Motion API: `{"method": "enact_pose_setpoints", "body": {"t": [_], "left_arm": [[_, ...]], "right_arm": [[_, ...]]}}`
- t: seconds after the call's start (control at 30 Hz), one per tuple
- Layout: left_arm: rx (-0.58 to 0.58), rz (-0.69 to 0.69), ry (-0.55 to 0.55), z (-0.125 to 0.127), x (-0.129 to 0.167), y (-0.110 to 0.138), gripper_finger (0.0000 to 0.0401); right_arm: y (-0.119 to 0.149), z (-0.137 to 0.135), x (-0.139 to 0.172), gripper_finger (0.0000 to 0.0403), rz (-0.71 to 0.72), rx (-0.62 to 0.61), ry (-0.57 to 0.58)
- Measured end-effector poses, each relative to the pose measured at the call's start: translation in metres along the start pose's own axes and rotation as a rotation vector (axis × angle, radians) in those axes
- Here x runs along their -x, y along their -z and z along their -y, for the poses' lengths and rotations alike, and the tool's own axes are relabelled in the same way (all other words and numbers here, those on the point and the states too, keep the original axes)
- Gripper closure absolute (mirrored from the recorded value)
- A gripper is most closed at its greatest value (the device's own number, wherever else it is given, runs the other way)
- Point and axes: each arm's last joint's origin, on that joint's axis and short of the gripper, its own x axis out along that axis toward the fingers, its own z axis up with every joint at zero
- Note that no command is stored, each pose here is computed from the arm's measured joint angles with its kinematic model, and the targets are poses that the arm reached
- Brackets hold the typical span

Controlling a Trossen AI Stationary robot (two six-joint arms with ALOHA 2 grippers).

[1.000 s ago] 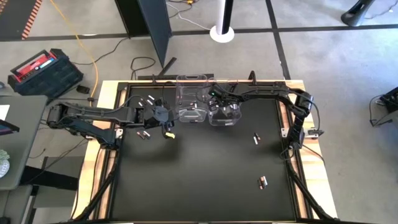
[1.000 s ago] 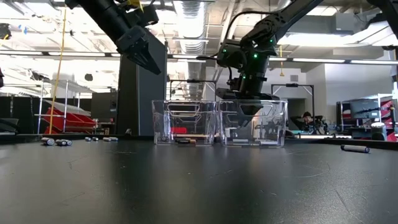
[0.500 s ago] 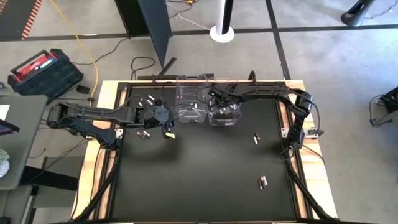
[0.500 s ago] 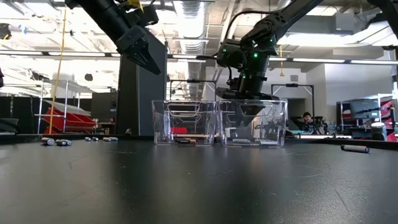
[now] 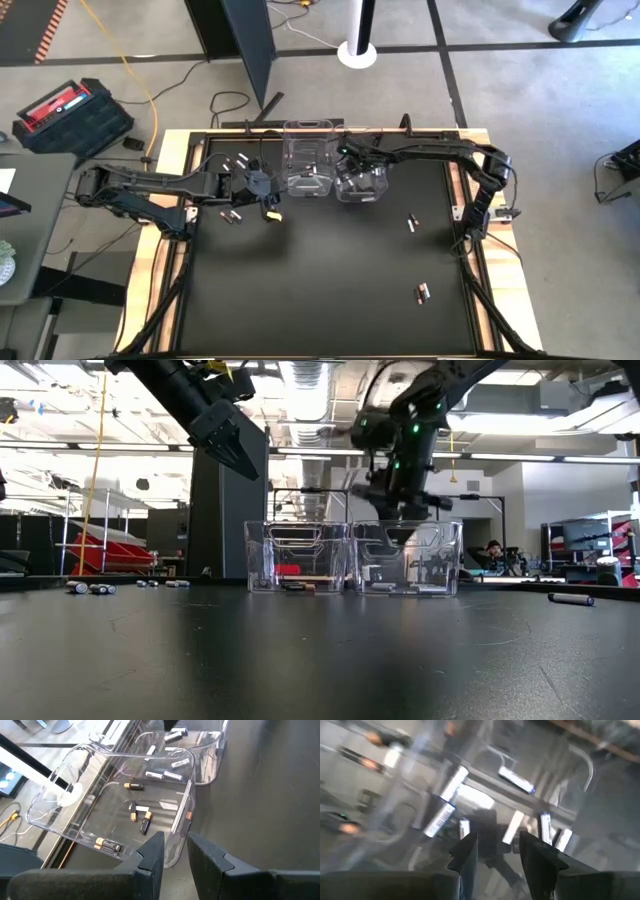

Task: Sort batteries
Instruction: Put the white battery into the right transparent bin

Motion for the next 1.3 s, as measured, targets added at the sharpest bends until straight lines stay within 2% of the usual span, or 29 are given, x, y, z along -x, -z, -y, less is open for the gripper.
{"method": "enact_pose_setpoints", "body": {"t": [0.2, 0.3, 0.43, 0.57, 0.77, 1.03, 1.3], "left_arm": [[0.002, 0.002, 0.0, 0.0, 0.0, 0.0, 0.0319], [0.003, 0.003, 0.0, 0.0, 0.0, 0.0, 0.0319], [0.003, 0.003, 0.0, 0.0, 0.0, 0.0, 0.0319], [0.003, 0.004, 0.0, 0.0, 0.0, 0.0, 0.0319], [0.003, 0.003, 0.001, 0.0, 0.0, 0.0, 0.0319], [0.061, 0.004, 0.001, 0.0, 0.0, 0.0, 0.0319], [0.063, 0.003, 0.001, 0.0, 0.0, 0.0, 0.0319]], "right_arm": [[-0.004, 0.008, 0.048, 0.0254, 0.105, -0.011, -0.078], [0.0, 0.012, 0.077, 0.0258, 0.176, -0.008, -0.081], [0.016, 0.018, 0.111, 0.0261, 0.236, 0.01, -0.051], [0.046, 0.025, 0.133, 0.0262, 0.258, -0.003, -0.052], [0.102, 0.034, 0.141, 0.0262, 0.232, -0.086, -0.117], [0.163, 0.044, 0.13, 0.0262, 0.146, -0.207, -0.181], [0.198, 0.057, 0.107, 0.0262, 0.083, -0.285, -0.111]]}}
